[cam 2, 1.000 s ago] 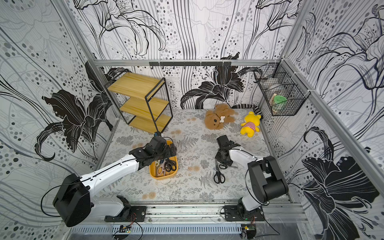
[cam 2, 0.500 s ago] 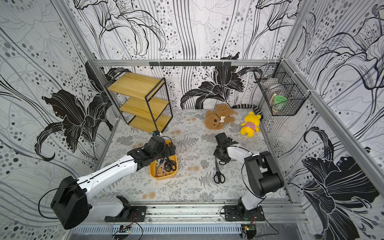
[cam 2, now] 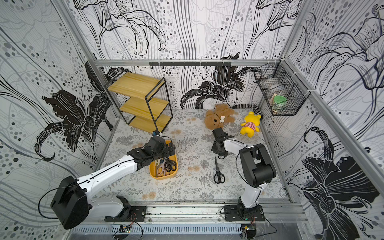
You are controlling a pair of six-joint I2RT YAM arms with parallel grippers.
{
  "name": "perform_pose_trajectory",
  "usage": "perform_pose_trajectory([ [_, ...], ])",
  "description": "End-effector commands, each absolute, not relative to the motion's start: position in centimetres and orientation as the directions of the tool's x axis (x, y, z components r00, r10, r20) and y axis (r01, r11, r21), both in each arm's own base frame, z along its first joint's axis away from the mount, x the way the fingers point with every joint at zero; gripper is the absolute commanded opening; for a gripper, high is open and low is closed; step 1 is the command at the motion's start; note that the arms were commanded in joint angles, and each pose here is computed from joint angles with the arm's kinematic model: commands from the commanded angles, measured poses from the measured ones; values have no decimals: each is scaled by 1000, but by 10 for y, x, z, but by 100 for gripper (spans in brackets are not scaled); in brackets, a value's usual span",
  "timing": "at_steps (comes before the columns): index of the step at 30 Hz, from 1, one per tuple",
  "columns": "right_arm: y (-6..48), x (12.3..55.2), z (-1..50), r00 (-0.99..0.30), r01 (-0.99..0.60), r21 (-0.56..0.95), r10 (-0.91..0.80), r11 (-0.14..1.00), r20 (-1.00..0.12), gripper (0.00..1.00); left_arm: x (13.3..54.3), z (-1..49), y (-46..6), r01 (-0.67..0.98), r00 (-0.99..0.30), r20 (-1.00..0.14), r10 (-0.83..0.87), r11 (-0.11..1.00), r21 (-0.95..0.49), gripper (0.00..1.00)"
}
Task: Put the scissors into the storage box
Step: Pick up the scissors from the center of the board.
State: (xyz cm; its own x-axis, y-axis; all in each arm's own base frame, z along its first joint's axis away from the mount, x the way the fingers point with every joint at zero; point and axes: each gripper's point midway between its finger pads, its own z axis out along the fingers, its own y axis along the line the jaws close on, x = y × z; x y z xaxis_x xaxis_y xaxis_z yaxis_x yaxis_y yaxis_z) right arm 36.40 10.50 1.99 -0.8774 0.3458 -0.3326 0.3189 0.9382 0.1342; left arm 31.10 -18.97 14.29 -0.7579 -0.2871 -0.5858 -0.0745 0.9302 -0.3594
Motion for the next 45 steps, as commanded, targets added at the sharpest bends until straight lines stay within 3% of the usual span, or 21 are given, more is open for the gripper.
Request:
perform_pose_trajectory([
  [1,89,305,-32,-945,311,-18,307,950,-108,22,316,156,-189,-56,-727,-626,-280,934,-353,97],
  [8,89,305,-32,-951,295,-18,292,955,-106,6,317,158,-187,-60,-721,-633,-282,935,-349,97],
  [13,90,305,-31,-955,275,-6,273,961,-113,0,316,159,-186,-63,-718,-634,-287,934,-351,97],
  [21,89,316,-6,-953,246,2,242,969,-181,0,317,162,-183,-68,-706,-642,-297,932,-356,97],
  [26,97,323,24,-954,205,16,203,979,-221,0,322,162,-175,-93,-702,-609,-371,895,-437,97],
  [31,123,321,41,-961,133,25,135,991,-243,0,326,163,-155,-147,-675,-571,-468,843,-517,97],
  [45,219,326,62,-960,-57,98,-27,994,-280,0,319,160,-127,-208,-632,-572,-523,825,-525,97],
])
